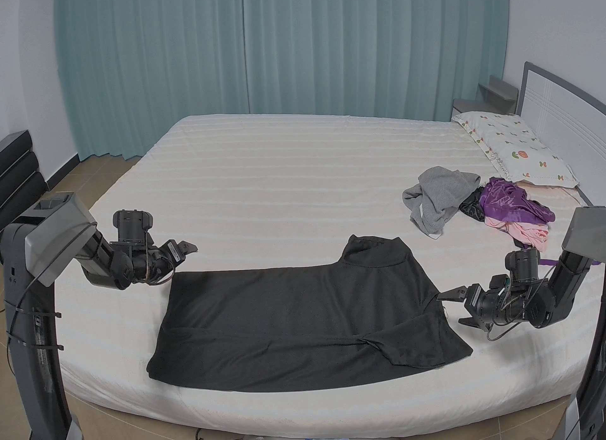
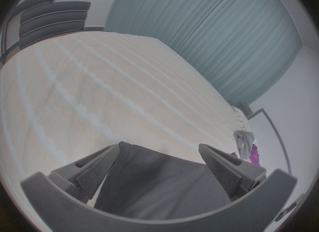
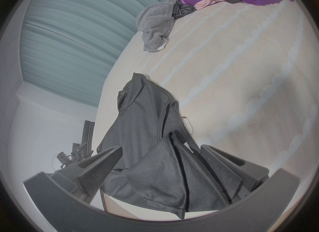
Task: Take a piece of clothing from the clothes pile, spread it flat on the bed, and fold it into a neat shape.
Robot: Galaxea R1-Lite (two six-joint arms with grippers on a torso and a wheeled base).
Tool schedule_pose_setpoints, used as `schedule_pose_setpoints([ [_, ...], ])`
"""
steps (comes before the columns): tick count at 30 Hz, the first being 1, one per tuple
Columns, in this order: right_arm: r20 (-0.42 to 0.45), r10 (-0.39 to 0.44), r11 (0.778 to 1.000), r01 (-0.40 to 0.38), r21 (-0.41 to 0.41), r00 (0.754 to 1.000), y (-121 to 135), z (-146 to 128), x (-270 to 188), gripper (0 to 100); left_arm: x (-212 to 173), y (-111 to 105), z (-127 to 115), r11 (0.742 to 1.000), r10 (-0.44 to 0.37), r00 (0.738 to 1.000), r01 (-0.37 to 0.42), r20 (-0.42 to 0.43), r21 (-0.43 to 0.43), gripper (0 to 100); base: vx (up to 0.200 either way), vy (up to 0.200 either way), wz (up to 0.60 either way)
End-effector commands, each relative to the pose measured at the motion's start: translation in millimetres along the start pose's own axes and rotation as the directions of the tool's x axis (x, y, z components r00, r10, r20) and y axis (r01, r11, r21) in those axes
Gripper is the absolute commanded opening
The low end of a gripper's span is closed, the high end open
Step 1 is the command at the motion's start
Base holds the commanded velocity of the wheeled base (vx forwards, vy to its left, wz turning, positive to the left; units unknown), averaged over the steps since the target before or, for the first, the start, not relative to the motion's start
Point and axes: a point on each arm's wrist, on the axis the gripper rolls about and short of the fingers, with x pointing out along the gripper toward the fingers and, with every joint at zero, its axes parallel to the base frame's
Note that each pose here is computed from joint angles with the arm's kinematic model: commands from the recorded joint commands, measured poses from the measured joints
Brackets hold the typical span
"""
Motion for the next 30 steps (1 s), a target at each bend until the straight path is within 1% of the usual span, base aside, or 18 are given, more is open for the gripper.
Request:
schedule_pose_setpoints([
  [1, -0.007, -0.005, 1.0, 0.005, -0.005, 1.0, -2.5, -3.1, 1.8, 100, 29.4, 24.2, -19.6, 0.999, 0.03, 0.999, -0.028, -0.045, 0.046, 100, 0.0, 0.0, 0.0],
  [3, -0.005, -0.003, 1.0, 0.003, -0.006, 1.0, -2.7, -3.2, 2.0, 100, 34.8, 28.5, -22.9, 0.997, 0.019, 1.0, -0.018, -0.021, 0.074, 100, 0.0, 0.0, 0.0],
  [4, -0.005, -0.003, 1.0, 0.003, -0.006, 1.0, -2.7, -3.2, 2.0, 100, 34.8, 28.5, -22.9, 0.997, 0.019, 1.0, -0.018, -0.021, 0.074, 100, 0.0, 0.0, 0.0],
  [5, -0.008, -0.006, 1.0, 0.006, -0.006, 1.0, -3.6, -3.9, 2.5, 100, 36.5, 28.4, -22.2, 0.997, 0.002, 1.0, -0.002, 0.002, 0.076, 100, 0.0, 0.0, 0.0],
  [6, -0.008, -0.006, 1.0, 0.006, -0.006, 1.0, -3.6, -3.9, 2.5, 100, 36.4, 28.6, -21.3, 0.997, -0.001, 1.0, 0.0, 0.008, 0.075, 100, 0.0, 0.0, 0.0],
  [18, -0.008, -0.006, 1.0, 0.006, -0.007, 1.0, -3.5, -4.1, 2.1, 100, 38.7, 31.2, -21.9, 0.997, -0.003, 1.0, 0.002, 0.013, 0.072, 100, 0.0, 0.0, 0.0],
  [19, -0.009, -0.007, 1.0, 0.007, -0.006, 1.0, -3.8, -4.3, 2.4, 100, 39.0, 31.9, -21.7, 0.998, -0.002, 1.0, 0.001, 0.013, 0.07, 0, 0.0, 0.0, 0.0],
  [23, -0.008, -0.004, 1.0, 0.004, -0.006, 1.0, -3.2, -3.8, 2.2, 100, 37.4, 32.8, -19.8, 0.998, -0.001, 1.0, -0.001, 0.018, 0.066, 0, 0.0, 0.0, 0.0],
  [30, 0.009, -0.001, 1.0, 0.001, -0.022, 1.0, 3.2, -2.1, 4.4, 100, 33.9, 33.1, -17.5, 1.0, 0.001, 0.999, -0.001, 0.034, 0.014, 0, 0.0, 0.0, 0.0],
])
